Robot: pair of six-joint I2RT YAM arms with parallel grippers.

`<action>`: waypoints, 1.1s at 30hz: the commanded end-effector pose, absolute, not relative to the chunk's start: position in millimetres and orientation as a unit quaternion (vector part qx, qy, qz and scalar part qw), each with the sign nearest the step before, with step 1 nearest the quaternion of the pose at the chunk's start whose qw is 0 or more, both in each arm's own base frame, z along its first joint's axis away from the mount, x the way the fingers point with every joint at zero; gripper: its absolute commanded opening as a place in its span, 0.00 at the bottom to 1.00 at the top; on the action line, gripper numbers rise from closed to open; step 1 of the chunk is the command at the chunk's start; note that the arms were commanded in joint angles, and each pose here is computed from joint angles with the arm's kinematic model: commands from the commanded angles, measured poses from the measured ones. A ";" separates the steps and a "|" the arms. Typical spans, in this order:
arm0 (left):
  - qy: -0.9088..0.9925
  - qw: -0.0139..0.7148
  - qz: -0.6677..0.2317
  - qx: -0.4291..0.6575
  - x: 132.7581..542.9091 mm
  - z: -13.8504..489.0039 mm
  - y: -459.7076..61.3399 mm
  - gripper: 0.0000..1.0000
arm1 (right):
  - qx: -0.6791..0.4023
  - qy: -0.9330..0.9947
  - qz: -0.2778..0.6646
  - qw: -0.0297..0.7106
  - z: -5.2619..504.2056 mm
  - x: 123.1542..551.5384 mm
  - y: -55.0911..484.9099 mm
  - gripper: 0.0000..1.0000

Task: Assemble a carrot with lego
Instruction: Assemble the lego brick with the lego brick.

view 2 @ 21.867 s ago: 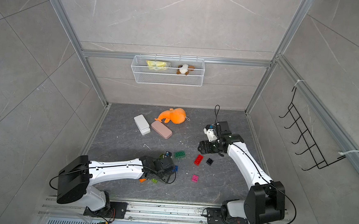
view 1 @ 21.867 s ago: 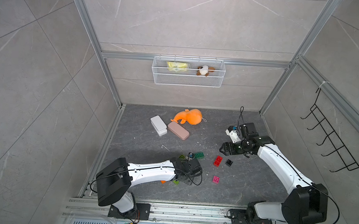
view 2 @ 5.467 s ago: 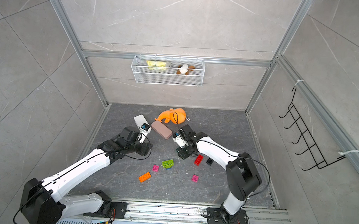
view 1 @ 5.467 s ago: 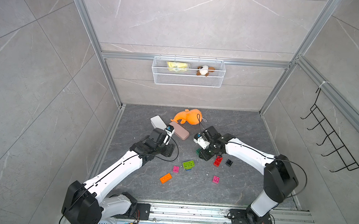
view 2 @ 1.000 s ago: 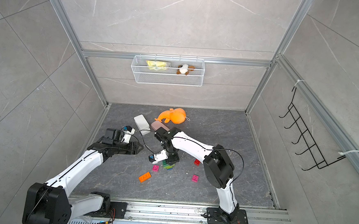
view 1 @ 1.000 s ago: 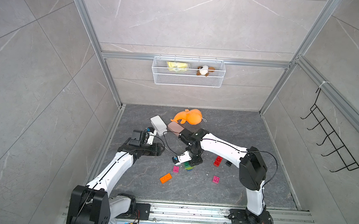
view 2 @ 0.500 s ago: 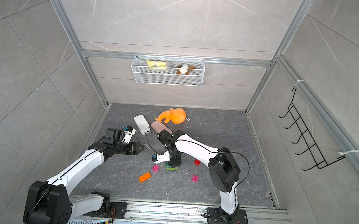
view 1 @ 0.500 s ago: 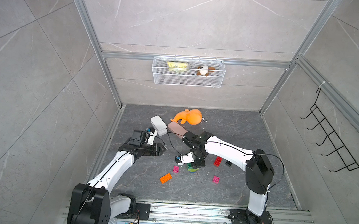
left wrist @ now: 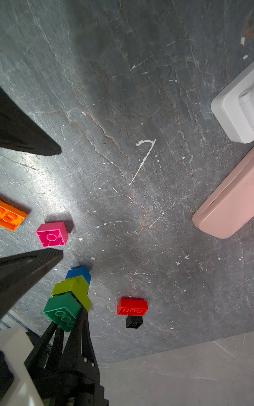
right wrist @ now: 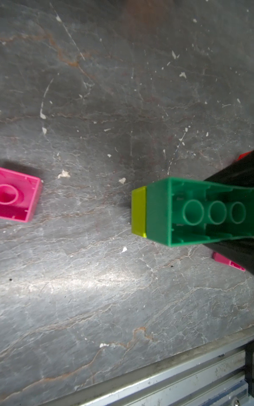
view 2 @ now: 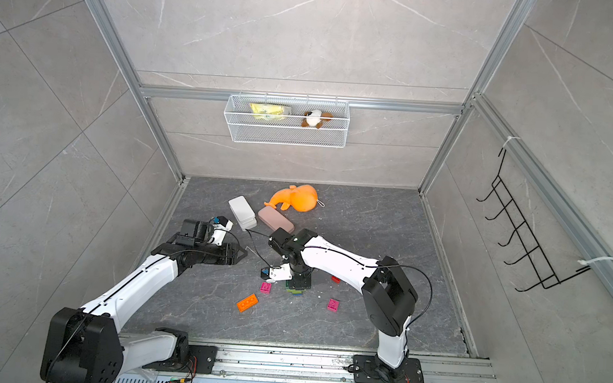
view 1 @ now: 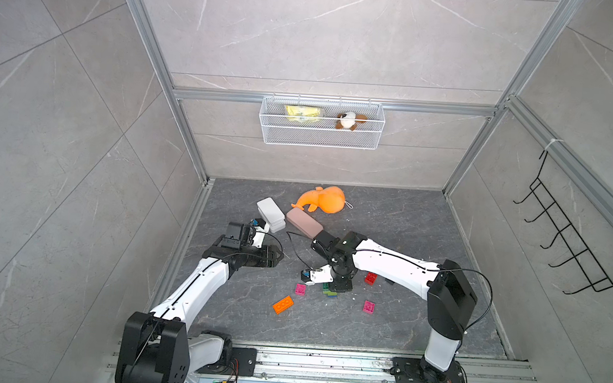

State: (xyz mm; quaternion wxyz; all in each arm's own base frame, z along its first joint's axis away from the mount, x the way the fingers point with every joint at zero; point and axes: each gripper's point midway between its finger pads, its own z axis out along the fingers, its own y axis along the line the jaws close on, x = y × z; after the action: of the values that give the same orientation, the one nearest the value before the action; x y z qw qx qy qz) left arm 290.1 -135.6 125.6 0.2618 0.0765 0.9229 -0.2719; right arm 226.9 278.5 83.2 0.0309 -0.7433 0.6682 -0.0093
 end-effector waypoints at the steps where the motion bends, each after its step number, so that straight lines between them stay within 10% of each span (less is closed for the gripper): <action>1: 0.913 0.279 -0.286 0.083 296.8 138.6 -139.7 0.71 | -0.737 0.674 -0.035 -0.045 53.8 210.5 249.8 0.22; 14: 0.914 0.276 -0.288 0.081 297.1 137.2 -140.3 0.71 | -0.719 0.688 -0.044 -0.089 47.9 205.0 243.5 0.19; 33: 0.914 0.272 -0.288 0.083 295.3 135.9 -140.3 0.71 | -0.711 0.703 0.004 0.035 88.2 218.2 278.5 0.60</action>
State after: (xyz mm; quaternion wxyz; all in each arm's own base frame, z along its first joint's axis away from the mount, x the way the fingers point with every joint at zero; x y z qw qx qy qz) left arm 290.8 -135.8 125.2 0.2619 0.0767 0.9227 -0.2723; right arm 219.9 273.3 76.8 0.0126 -0.7138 0.7002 -0.0087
